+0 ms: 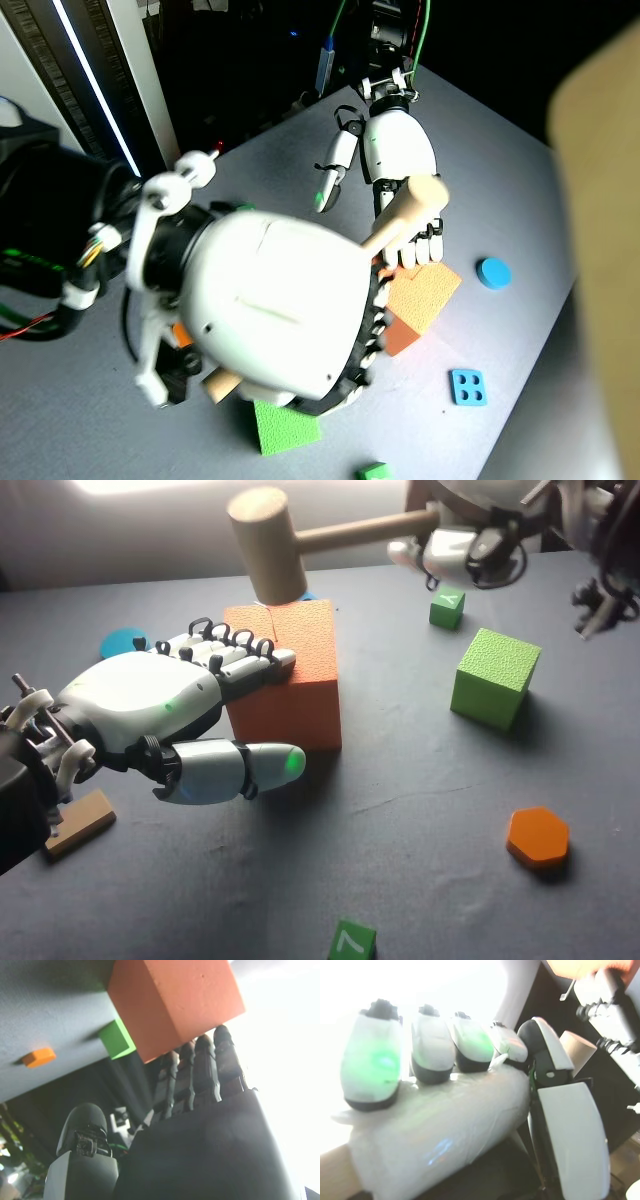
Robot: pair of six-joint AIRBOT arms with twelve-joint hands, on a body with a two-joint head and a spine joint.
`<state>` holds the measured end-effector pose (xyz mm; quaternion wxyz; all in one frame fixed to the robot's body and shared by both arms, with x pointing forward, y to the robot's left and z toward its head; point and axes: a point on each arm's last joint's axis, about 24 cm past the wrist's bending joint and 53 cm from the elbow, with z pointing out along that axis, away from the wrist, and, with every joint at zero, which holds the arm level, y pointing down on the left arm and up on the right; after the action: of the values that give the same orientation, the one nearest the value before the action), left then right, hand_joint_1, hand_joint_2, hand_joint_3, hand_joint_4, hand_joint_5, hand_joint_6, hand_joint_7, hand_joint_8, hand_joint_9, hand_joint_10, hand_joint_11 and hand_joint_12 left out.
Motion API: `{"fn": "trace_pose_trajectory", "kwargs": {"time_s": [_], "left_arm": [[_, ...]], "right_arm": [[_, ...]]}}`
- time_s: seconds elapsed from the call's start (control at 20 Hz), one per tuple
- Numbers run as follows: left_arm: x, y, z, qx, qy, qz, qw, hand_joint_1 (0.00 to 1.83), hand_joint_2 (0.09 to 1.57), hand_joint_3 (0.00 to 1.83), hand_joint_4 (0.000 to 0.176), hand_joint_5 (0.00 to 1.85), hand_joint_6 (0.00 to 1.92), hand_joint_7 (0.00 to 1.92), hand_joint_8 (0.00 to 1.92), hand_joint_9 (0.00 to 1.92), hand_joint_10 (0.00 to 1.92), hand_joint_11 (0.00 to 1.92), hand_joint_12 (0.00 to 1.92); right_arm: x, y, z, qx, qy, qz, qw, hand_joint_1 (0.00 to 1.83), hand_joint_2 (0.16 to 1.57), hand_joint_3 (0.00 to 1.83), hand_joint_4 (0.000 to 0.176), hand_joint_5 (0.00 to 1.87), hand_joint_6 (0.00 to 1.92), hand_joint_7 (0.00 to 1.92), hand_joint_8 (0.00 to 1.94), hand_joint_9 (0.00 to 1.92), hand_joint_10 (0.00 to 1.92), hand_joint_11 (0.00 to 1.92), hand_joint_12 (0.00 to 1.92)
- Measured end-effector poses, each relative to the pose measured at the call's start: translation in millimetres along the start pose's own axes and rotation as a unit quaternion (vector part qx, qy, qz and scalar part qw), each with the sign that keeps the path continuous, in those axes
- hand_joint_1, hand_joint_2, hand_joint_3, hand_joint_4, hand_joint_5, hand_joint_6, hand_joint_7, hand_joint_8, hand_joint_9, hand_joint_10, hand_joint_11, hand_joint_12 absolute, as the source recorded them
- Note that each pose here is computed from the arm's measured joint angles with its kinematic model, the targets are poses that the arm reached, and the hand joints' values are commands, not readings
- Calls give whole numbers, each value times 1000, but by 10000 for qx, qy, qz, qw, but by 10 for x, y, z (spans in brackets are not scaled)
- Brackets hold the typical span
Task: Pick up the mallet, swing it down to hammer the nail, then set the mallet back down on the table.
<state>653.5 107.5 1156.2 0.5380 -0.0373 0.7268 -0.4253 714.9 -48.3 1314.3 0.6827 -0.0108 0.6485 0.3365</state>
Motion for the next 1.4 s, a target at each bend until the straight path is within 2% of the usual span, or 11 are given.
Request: {"fn": "trace_pose_trajectory", "kwargs": {"time_s": [0.2, 0.35, 0.8, 1.0, 1.2, 1.4], "left_arm": [[0, 0, 0, 1, 1, 2, 10000, 0, 1238, 0, 0, 169, 8, 146, 8, 121, 9, 61, 87], [0, 0, 0, 1, 1, 2, 10000, 0, 1240, 0, 0, 173, 8, 158, 11, 127, 10, 59, 91], [1, 0, 0, -1, 2, 0, 10000, 0, 1243, 1, 0, 139, 1, 118, 4, 94, 2, 31, 93], [-6, -2, 5, 0, 1, -2, 10000, 0, 1252, 4, 0, 150, 5, 120, 3, 95, 1, 28, 97], [-52, -24, 33, 5, -15, -16, 10000, 0, 1257, 5, 0, 155, 5, 132, 5, 114, 7, 44, 113], [-97, -43, 66, 1, -18, -21, 10000, 0, 1257, 3, 0, 173, 9, 157, 12, 132, 11, 54, 129]], "right_arm": [[-16, 14, 124, 97, -199, 65, 9997, 547, 1545, 0, 176, 1306, 1921, 1555, 1941, 1657, 1921, 1804, 1921], [-43, -46, 202, 231, -368, 50, 9990, 571, 1521, 0, 176, 1315, 1921, 1559, 1941, 1643, 1921, 1785, 1921], [129, -40, 339, 282, -335, -89, 9990, 634, 1505, 0, 176, 1368, 1921, 1600, 1941, 1677, 1921, 1817, 1921], [124, -88, 377, 334, -381, -150, 9986, 642, 1504, 0, 176, 1376, 1921, 1602, 1941, 1677, 1921, 1815, 1921], [188, -51, 389, 239, -358, -348, 9985, 649, 1504, 0, 176, 1369, 1921, 1581, 1941, 1659, 1921, 1798, 1921], [205, -38, 391, 219, -333, -321, 9987, 618, 1511, 3, 176, 1360, 1921, 1578, 1941, 1651, 1921, 1789, 1921]]}}
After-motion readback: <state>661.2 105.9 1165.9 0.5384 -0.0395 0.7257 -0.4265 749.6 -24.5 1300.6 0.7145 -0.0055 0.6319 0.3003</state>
